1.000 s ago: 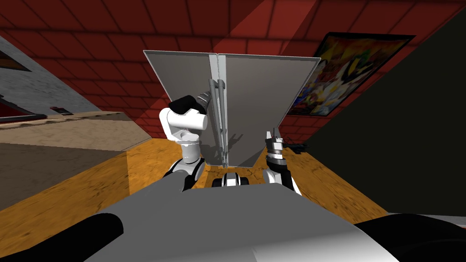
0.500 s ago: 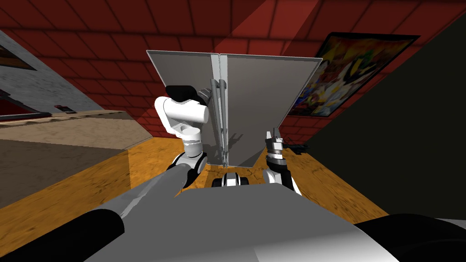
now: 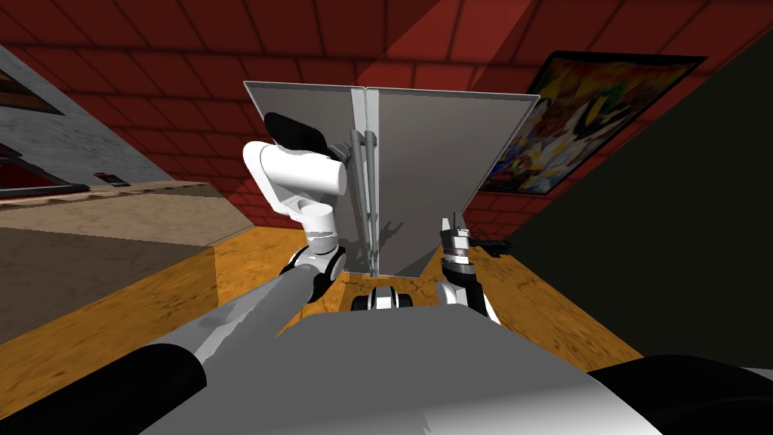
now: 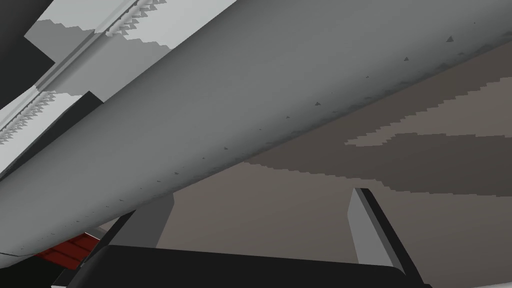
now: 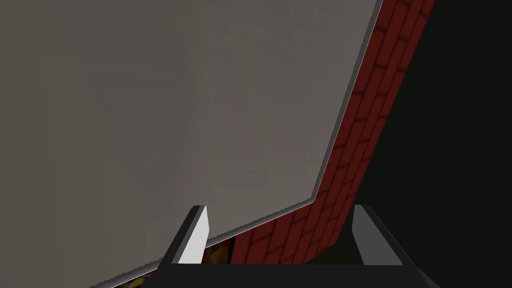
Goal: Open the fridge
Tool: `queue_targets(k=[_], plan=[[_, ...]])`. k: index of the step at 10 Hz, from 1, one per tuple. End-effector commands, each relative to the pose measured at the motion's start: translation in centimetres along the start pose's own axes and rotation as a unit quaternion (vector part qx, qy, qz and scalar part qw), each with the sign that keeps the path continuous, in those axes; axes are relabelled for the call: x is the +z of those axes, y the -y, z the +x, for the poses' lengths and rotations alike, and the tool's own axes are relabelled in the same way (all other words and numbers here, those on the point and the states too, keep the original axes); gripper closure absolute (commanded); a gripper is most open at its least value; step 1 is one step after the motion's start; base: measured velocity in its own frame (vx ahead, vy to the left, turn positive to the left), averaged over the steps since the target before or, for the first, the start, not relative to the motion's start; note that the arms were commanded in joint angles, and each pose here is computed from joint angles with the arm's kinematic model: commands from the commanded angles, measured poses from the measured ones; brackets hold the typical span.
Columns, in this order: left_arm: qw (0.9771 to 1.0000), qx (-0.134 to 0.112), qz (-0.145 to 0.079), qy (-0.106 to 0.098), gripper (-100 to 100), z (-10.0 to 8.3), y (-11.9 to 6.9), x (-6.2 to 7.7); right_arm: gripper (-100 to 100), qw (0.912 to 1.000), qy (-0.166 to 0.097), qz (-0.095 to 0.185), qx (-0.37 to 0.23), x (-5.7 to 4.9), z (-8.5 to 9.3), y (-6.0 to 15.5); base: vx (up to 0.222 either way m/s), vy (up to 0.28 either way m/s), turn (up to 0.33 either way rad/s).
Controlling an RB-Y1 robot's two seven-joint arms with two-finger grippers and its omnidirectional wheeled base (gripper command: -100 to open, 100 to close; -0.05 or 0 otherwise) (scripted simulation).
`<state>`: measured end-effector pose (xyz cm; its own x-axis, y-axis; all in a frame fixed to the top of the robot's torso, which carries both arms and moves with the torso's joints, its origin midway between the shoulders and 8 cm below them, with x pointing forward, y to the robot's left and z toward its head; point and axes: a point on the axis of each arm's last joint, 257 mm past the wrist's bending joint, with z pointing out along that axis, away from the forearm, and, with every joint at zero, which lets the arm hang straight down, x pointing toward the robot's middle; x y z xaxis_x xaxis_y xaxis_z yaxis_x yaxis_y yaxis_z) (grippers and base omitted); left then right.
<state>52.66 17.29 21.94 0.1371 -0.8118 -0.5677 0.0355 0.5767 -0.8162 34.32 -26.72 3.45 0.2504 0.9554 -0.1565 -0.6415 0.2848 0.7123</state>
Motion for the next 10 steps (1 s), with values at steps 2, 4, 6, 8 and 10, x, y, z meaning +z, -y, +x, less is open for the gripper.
queue_targets(k=[2,4,6,8,10], plan=[[0.9998,0.003,-0.016,-0.009,-100,0.1,1.8,-0.6,0,1.0,0.0,0.0,0.0,0.0,0.0,0.0,-0.007,-0.006,0.018],[0.9995,0.004,-0.026,-0.014,-100,0.0,2.5,-1.1,0,1.0,0.0,0.0,0.0,0.0,0.0,0.0,-0.003,-0.001,0.005],[0.9993,0.004,-0.034,-0.018,-100,0.0,3.2,-1.5,0,1.0,0.0,0.0,0.0,0.0,0.0,0.0,-0.006,-0.004,0.014],[0.9989,0.005,-0.041,-0.021,-100,-0.1,3.7,-1.9,0,1.0,0.0,0.0,0.0,0.0,0.0,0.0,-0.001,-0.004,0.006],[0.9985,0.005,-0.049,-0.025,-100,0.0,4.0,-2.2,0,1.0,0.0,0.0,0.0,0.0,0.0,0.0,-0.007,-0.003,0.015]])
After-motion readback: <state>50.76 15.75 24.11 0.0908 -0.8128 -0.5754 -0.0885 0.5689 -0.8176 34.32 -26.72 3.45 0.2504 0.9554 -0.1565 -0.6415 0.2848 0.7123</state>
